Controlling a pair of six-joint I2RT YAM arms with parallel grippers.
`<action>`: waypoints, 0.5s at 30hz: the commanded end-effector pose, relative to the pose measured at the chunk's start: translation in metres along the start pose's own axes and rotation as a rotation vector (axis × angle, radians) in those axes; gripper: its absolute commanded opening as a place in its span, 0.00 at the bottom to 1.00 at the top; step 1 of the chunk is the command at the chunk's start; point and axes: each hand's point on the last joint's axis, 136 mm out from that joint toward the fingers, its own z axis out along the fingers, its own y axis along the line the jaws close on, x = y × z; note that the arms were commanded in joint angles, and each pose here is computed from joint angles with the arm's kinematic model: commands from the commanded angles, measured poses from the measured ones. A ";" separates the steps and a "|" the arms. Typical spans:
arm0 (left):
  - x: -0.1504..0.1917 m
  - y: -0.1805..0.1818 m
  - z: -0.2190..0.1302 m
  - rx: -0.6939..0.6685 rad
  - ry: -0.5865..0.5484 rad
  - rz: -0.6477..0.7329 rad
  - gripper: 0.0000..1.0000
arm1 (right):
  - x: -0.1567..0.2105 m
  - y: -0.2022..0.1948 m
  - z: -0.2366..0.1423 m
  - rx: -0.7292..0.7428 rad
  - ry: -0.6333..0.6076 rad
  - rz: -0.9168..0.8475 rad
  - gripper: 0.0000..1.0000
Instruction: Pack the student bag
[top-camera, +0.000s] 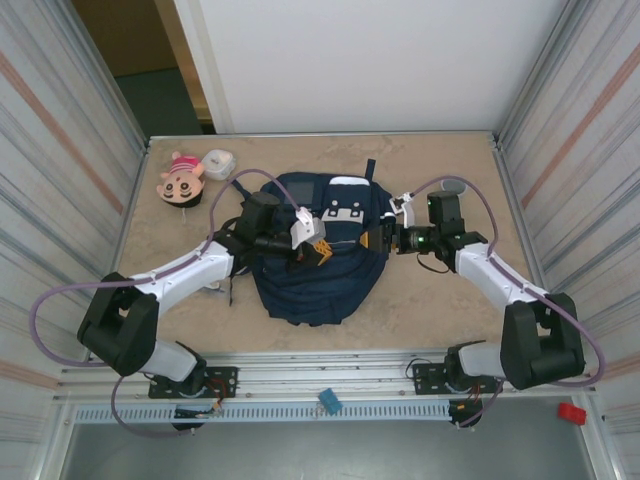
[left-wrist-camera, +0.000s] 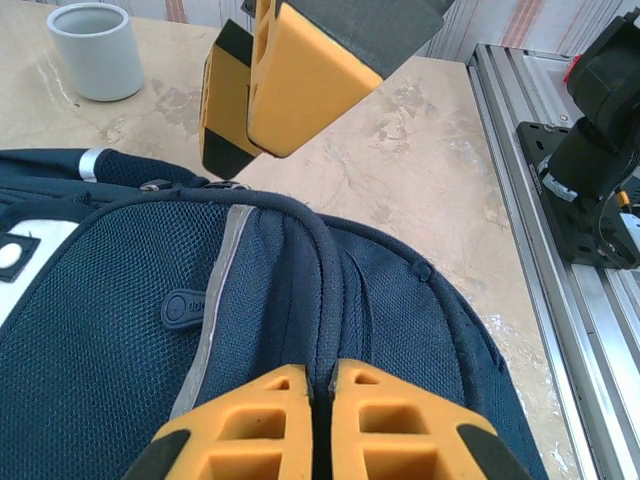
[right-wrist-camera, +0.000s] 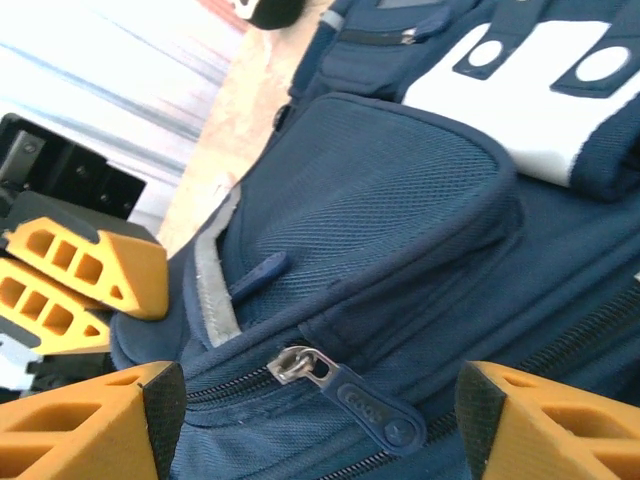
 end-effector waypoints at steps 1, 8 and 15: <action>-0.043 -0.009 -0.011 0.045 -0.123 0.090 0.00 | -0.012 0.016 0.001 -0.095 -0.002 -0.062 0.72; -0.045 -0.008 -0.011 0.042 -0.123 0.094 0.00 | -0.003 0.021 0.012 -0.159 0.063 -0.037 0.72; -0.044 -0.006 -0.011 0.036 -0.120 0.093 0.00 | 0.010 0.037 0.011 -0.254 0.139 -0.015 0.64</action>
